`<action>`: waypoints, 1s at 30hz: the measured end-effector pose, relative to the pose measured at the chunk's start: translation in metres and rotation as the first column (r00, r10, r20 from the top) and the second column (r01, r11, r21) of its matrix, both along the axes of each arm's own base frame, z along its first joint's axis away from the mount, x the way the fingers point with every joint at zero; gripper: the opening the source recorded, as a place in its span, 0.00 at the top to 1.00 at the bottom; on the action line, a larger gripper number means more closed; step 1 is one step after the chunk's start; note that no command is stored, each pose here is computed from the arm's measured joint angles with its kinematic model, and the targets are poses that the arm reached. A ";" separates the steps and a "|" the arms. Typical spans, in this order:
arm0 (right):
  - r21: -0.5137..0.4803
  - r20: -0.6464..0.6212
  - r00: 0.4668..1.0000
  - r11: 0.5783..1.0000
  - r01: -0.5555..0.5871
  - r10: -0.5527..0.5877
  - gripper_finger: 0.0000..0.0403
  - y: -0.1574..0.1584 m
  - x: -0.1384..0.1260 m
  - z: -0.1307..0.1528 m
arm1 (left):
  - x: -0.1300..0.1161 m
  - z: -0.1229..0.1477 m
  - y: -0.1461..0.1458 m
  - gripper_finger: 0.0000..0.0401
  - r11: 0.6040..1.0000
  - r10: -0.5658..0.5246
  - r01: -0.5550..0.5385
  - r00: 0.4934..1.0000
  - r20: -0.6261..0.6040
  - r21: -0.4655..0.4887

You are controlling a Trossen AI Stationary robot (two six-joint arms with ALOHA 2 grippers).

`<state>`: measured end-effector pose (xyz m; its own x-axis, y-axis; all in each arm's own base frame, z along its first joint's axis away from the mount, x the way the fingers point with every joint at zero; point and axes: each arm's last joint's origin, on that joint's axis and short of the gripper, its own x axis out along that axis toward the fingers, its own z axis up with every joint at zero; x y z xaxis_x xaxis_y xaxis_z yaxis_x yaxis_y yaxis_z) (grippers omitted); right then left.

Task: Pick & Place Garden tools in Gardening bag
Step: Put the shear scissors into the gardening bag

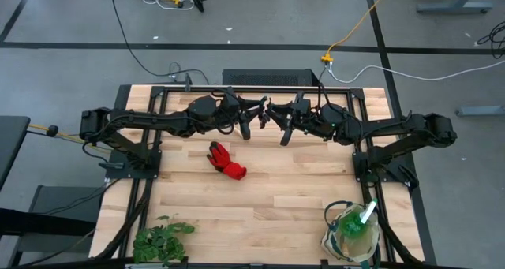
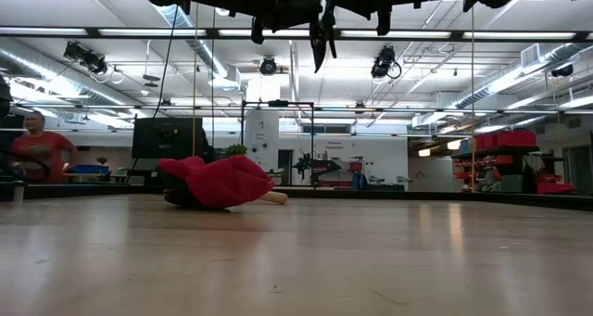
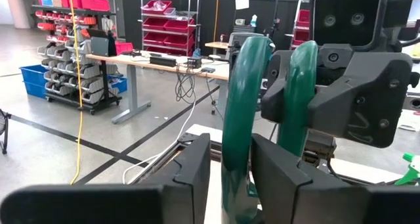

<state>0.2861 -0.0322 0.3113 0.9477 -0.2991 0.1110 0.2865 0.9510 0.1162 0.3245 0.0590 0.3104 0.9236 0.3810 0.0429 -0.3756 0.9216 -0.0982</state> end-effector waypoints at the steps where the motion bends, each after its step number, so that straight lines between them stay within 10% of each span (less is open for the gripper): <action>1: 0.000 0.000 1.000 1.000 0.000 0.000 0.80 0.000 0.000 0.000 | 0.000 0.000 0.000 0.71 1.000 -0.001 0.001 1.000 -0.002 0.003; 30: -0.006 0.011 1.000 1.000 -0.020 0.020 0.80 0.001 0.000 0.001 | -0.008 0.008 -0.010 0.68 0.999 -0.039 0.040 0.999 -0.032 0.024</action>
